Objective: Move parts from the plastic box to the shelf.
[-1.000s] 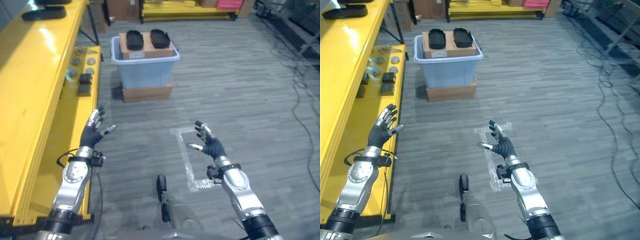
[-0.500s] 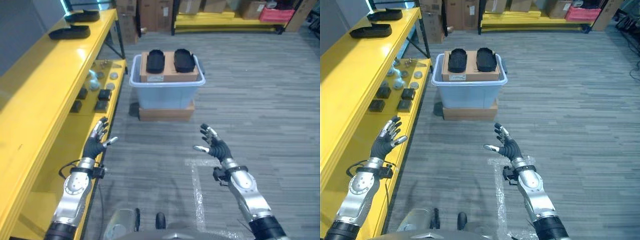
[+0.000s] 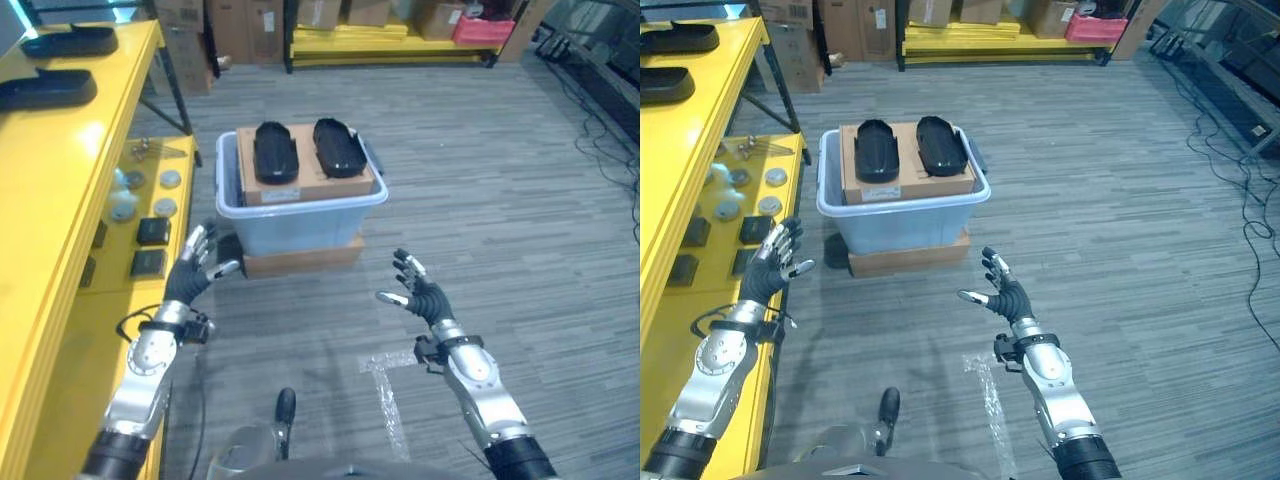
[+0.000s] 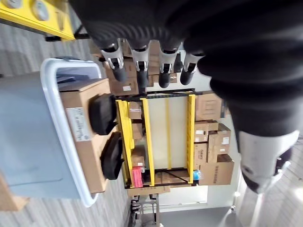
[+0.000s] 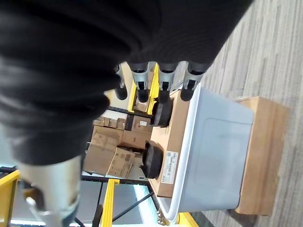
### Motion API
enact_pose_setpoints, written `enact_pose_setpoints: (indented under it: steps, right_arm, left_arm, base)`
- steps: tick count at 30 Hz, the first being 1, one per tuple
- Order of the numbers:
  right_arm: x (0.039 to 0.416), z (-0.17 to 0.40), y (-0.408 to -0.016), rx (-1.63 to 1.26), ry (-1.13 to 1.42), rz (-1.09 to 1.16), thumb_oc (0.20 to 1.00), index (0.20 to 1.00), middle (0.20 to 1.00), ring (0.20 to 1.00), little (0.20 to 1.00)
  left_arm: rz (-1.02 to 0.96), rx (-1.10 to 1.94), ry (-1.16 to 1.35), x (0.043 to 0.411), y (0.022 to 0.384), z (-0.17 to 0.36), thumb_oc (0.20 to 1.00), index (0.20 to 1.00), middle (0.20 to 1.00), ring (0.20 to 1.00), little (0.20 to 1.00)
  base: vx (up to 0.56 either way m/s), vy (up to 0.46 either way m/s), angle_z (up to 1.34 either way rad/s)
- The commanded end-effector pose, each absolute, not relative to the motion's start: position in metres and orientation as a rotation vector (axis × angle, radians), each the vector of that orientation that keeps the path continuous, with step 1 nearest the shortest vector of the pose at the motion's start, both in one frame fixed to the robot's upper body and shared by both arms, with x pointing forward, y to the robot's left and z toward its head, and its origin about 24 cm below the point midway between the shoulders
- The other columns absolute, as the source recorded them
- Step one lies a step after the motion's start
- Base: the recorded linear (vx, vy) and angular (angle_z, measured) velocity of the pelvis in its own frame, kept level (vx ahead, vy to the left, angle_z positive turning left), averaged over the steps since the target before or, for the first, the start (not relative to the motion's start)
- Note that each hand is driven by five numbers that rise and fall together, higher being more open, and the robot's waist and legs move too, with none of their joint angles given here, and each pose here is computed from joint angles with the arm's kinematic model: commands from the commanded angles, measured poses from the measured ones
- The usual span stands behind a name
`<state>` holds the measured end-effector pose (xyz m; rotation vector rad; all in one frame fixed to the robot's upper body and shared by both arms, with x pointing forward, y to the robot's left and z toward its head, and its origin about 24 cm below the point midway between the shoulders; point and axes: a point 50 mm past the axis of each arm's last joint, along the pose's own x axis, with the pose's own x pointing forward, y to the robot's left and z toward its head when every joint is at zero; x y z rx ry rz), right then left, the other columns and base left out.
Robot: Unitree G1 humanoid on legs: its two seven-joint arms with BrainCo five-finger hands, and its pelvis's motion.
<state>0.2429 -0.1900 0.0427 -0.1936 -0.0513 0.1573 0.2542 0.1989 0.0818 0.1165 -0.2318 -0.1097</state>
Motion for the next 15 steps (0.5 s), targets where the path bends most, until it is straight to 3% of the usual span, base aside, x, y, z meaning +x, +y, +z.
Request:
enact_pose_setpoints:
  steps: [1,10,15]
  right_arm:
    - [0.254,0.067,-0.181,-0.235,-0.173,0.204,1.0,1.0,1.0,1.0,1.0]
    - [0.255,0.066,-0.183,-0.242,-0.167,0.197,1.0,1.0,1.0,1.0,1.0]
    - [0.248,0.06,-0.193,-0.25,-0.136,0.175,1.0,1.0,1.0,1.0,1.0]
  left_arm:
    - [-0.087,0.142,-0.3,0.246,0.209,0.093,1.0,1.0,1.0,1.0,1.0]
    - [-0.076,0.126,-0.299,0.248,0.207,0.091,1.0,1.0,1.0,1.0,1.0]
    - [-0.13,0.124,-0.309,0.253,0.195,0.091,1.0,1.0,1.0,1.0,1.0]
  base:
    - [0.27,0.11,0.15]
    - [0.23,-0.019,0.12]
    - [0.19,-0.138,0.72]
